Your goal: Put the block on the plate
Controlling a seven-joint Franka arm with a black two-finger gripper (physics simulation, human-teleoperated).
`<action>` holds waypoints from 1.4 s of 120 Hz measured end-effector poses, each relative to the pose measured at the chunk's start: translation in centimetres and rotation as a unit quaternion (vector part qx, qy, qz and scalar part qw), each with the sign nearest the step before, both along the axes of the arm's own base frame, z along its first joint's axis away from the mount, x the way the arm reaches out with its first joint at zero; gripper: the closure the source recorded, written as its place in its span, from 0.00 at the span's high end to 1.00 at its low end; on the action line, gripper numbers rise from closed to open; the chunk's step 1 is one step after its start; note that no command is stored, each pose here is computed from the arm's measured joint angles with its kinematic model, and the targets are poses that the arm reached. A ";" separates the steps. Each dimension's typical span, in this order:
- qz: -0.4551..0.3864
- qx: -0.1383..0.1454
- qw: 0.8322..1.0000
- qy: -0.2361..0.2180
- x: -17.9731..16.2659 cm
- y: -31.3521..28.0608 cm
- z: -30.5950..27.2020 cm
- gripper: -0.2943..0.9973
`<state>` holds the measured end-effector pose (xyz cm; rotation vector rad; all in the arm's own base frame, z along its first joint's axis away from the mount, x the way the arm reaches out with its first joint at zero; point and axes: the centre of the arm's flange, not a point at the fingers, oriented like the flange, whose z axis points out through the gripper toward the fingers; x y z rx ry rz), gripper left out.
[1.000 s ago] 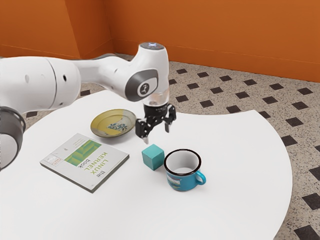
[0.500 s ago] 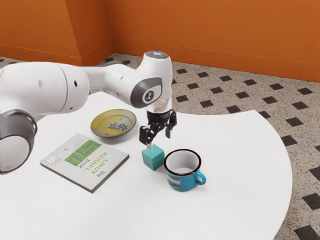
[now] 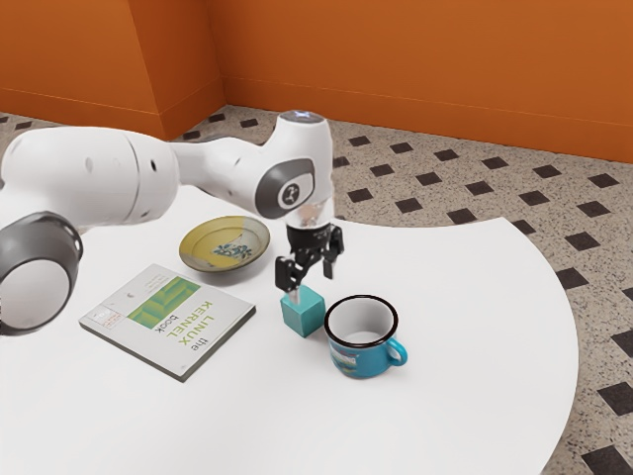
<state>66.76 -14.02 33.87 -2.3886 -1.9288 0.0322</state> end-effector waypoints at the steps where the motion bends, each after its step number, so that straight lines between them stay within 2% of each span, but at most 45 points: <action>1: 0.000 -0.002 1.000 0.000 0.1 0.1 0.0 0.77; 14: -0.002 -0.021 1.000 0.000 1.2 1.9 -0.3 0.77; 45: 0.000 -0.018 1.000 0.012 1.9 5.4 -2.3 0.77; 70: -0.014 -0.023 0.999 0.032 2.0 4.7 -5.4 0.77; 83: -0.022 -0.029 0.999 0.027 2.9 4.0 -5.7 0.77; 127: -0.023 -0.038 0.998 0.048 3.0 5.3 -8.9 0.77; 140: -0.023 -0.042 0.998 0.049 3.0 5.3 -9.3 0.75; 168: -0.027 -0.045 0.998 0.042 3.2 5.2 -9.2 0.62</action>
